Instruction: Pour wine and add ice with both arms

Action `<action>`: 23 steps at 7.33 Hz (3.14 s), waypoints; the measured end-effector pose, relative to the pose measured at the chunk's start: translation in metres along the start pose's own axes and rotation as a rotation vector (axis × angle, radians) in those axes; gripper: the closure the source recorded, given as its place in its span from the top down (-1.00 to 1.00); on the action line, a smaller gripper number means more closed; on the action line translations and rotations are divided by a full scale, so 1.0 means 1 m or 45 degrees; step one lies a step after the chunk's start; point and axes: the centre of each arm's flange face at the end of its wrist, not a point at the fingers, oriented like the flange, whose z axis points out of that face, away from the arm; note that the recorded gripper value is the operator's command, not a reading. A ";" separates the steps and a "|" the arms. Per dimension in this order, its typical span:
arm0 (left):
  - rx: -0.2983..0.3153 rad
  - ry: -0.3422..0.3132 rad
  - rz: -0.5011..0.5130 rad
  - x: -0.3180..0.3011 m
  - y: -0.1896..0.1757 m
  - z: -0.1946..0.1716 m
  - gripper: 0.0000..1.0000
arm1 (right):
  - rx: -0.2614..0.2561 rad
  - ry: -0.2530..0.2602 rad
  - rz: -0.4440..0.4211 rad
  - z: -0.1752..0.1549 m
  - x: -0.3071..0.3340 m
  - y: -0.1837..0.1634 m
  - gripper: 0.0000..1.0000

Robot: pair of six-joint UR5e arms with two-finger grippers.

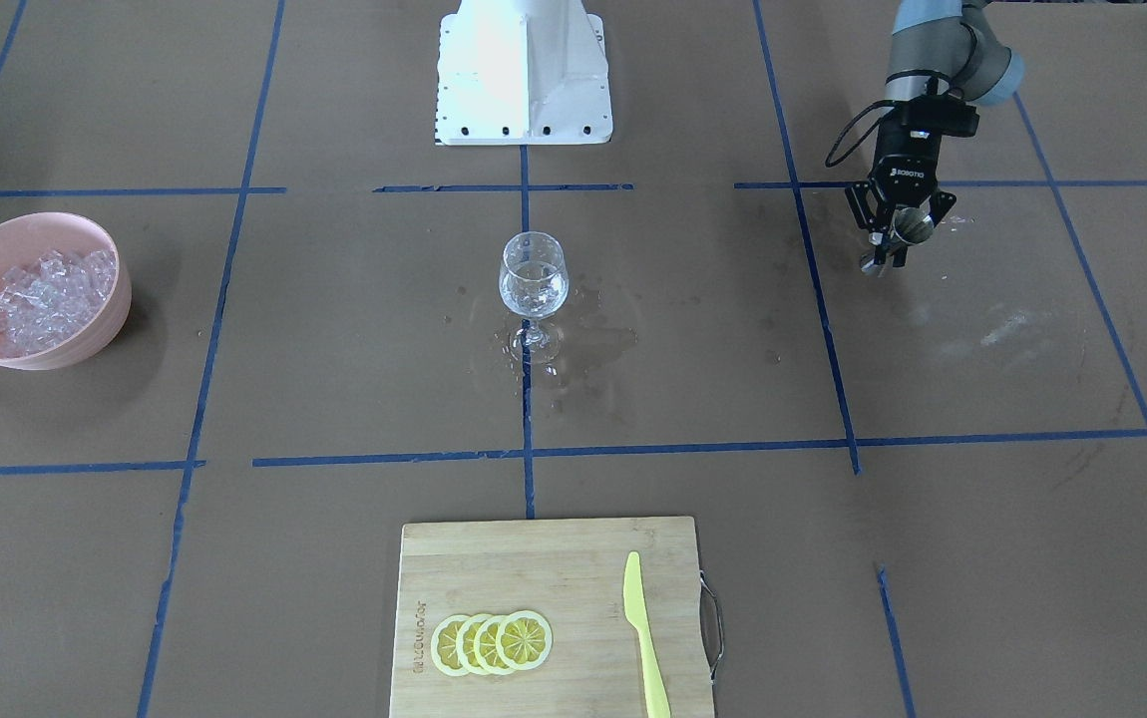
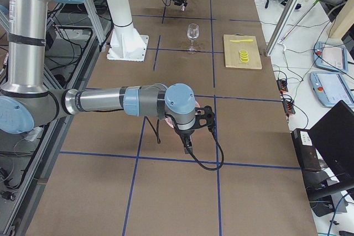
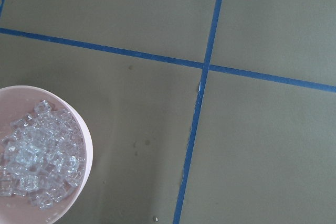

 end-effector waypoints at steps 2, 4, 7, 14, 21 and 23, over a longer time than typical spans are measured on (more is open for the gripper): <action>0.052 -0.025 0.018 -0.008 0.013 -0.005 -1.00 | 0.001 0.000 -0.001 0.000 0.000 -0.001 1.00; 0.052 0.016 -0.034 -0.009 0.024 -0.013 -1.00 | 0.005 0.001 0.010 -0.002 -0.002 -0.002 1.00; 0.022 0.049 -0.110 -0.008 0.037 -0.020 -1.00 | 0.006 0.001 0.015 -0.002 -0.002 -0.002 1.00; 0.026 0.033 -0.079 -0.017 0.046 -0.019 -0.39 | 0.003 -0.001 0.019 -0.001 -0.001 0.000 1.00; -0.021 0.054 -0.027 -0.017 0.053 -0.023 0.26 | 0.002 0.000 0.021 -0.001 -0.001 0.000 1.00; -0.112 0.092 0.030 -0.028 0.054 -0.028 0.38 | 0.003 0.001 0.020 -0.001 -0.001 -0.001 1.00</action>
